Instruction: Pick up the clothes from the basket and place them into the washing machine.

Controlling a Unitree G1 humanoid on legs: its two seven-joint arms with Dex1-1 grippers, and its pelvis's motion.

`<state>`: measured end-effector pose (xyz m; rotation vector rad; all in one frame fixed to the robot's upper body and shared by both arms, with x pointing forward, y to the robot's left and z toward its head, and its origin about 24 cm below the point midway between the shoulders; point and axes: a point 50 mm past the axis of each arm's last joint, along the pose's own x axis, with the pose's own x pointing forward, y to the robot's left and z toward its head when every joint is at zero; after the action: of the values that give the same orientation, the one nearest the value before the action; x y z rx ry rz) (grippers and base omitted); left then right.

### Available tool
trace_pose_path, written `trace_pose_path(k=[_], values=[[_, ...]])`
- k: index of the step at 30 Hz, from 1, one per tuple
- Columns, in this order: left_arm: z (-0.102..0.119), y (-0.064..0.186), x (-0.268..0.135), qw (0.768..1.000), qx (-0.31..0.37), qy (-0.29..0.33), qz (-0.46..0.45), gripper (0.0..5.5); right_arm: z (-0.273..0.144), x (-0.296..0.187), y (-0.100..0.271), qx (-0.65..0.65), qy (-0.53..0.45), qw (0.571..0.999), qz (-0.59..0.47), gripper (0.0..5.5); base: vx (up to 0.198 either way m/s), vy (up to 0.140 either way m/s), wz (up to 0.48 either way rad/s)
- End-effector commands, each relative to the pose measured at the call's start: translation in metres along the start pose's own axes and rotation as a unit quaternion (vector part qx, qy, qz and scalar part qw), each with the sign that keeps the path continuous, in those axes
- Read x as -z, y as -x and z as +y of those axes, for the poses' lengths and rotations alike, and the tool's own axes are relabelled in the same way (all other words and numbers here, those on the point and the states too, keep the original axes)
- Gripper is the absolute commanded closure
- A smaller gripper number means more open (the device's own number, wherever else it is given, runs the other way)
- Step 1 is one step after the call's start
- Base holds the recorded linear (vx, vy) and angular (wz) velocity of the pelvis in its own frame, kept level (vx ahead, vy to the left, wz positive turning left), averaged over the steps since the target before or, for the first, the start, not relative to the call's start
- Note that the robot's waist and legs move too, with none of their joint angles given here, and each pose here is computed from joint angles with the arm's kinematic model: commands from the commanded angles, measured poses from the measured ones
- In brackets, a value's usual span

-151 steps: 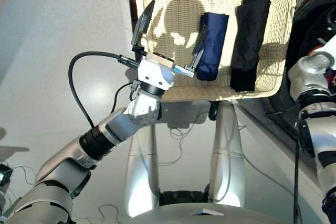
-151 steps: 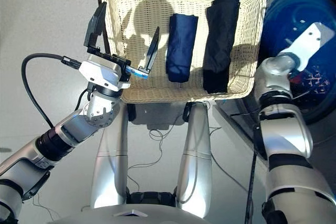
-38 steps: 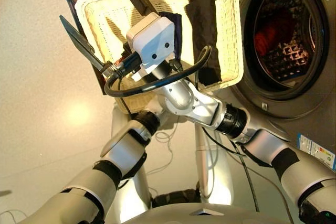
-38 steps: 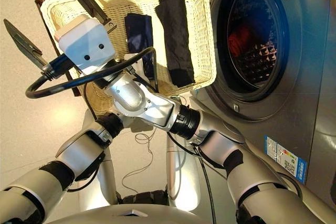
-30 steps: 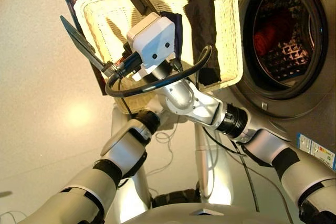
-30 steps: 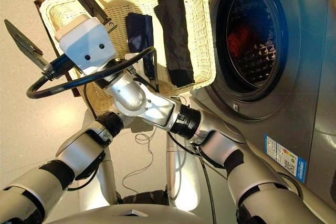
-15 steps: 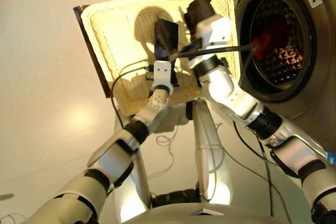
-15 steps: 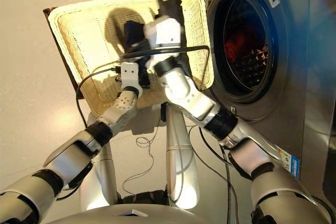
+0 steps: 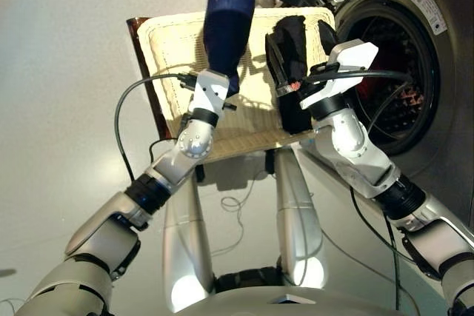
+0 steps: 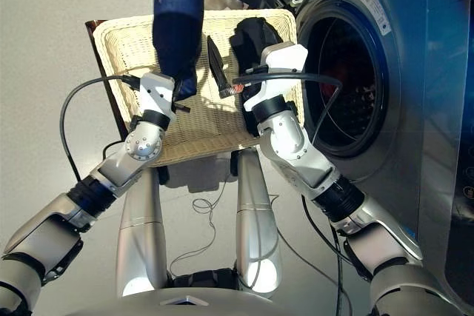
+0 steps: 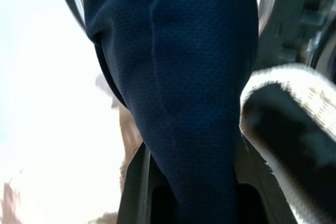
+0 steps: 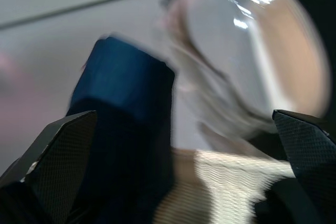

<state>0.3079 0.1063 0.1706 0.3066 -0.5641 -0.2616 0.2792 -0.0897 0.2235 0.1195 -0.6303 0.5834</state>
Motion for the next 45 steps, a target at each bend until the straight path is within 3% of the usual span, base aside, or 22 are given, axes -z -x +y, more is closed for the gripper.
trace_pose_path(k=[1,9,32,33,37,38,45], values=[[-0.001,0.008,-0.048,0.99,0.03,0.01,-0.137,5.5,0.018,-0.042,-0.009,-0.094,-0.034,0.992,-0.074,0.0,0.0,0.0,0.0],[-0.003,0.018,-0.081,0.975,0.079,-0.014,-0.208,5.5,0.028,-0.046,-0.022,-0.155,-0.015,0.987,-0.049,0.0,0.0,0.0,0.0],[-0.024,0.032,-0.078,0.958,0.186,-0.038,-0.216,5.5,0.045,-0.045,-0.037,-0.197,-0.023,0.978,-0.057,0.0,0.035,0.006,0.02],[-0.025,0.032,-0.079,0.957,0.188,-0.037,-0.219,5.5,0.045,-0.043,-0.037,-0.194,-0.026,0.979,-0.057,1.6,0.0,0.0,0.0],[-0.025,0.032,-0.082,0.954,0.192,-0.04,-0.226,5.5,0.042,-0.039,-0.036,-0.176,-0.035,0.982,-0.055,5.24,0.0,0.0,0.0],[-0.026,0.032,-0.082,0.954,0.191,-0.041,-0.228,5.5,0.041,-0.038,-0.036,-0.169,-0.034,0.983,-0.055,5.5,0.0,0.0,0.0],[-0.028,0.029,-0.086,0.951,0.187,-0.048,-0.24,5.5,0.036,-0.039,-0.032,-0.133,-0.017,0.988,-0.077,5.5,0.0,0.0,0.0]])
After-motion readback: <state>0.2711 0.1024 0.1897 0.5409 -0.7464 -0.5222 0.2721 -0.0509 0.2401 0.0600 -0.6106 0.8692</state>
